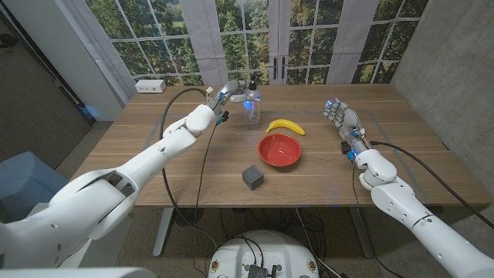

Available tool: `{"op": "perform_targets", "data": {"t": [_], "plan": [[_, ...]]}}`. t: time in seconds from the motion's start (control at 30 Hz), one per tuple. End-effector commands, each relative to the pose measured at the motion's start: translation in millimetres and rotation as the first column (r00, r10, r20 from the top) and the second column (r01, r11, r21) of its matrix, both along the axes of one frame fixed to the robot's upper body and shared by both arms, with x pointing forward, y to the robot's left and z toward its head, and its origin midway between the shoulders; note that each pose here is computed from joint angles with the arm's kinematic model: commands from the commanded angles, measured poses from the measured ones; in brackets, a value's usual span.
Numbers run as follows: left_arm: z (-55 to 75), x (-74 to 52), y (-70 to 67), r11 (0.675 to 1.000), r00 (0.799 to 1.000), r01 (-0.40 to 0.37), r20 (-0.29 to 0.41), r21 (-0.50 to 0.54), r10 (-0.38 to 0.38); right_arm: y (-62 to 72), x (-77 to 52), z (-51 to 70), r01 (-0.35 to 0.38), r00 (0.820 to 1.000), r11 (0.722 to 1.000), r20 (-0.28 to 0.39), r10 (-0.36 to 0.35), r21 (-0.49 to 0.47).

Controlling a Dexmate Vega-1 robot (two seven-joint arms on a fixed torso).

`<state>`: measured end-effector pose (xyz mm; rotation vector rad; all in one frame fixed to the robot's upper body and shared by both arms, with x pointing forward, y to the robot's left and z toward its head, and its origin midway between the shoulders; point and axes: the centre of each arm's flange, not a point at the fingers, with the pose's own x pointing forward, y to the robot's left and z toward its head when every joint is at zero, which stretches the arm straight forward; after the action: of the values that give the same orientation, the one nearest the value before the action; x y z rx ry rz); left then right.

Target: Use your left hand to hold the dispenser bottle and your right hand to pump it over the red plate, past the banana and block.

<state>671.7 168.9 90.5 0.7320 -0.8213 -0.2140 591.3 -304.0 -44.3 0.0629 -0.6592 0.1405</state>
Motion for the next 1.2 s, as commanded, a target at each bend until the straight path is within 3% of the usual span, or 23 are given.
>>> {"op": "perform_targets", "data": {"t": [0.03, 0.77, 1.2], "plan": [[-1.6, -9.7, 6.0, 1.0, 1.0, -0.006, 0.004, 0.001, 0.006, 2.3, -3.1, -0.4, 0.008, 1.0, 1.0, 0.006, -0.008, -0.002], [-8.2, -24.9, 7.6, 1.0, 1.0, 0.019, -0.019, 0.008, -0.019, 1.7, 2.2, 1.1, 0.01, 1.0, 1.0, -0.002, -0.01, 0.005], [-9.3, -42.5, 8.9, 0.999, 1.0, 0.021, -0.018, 0.038, -0.02, 0.0, 0.2, 1.3, 0.017, 1.0, 1.0, 0.006, -0.017, 0.009]]}}
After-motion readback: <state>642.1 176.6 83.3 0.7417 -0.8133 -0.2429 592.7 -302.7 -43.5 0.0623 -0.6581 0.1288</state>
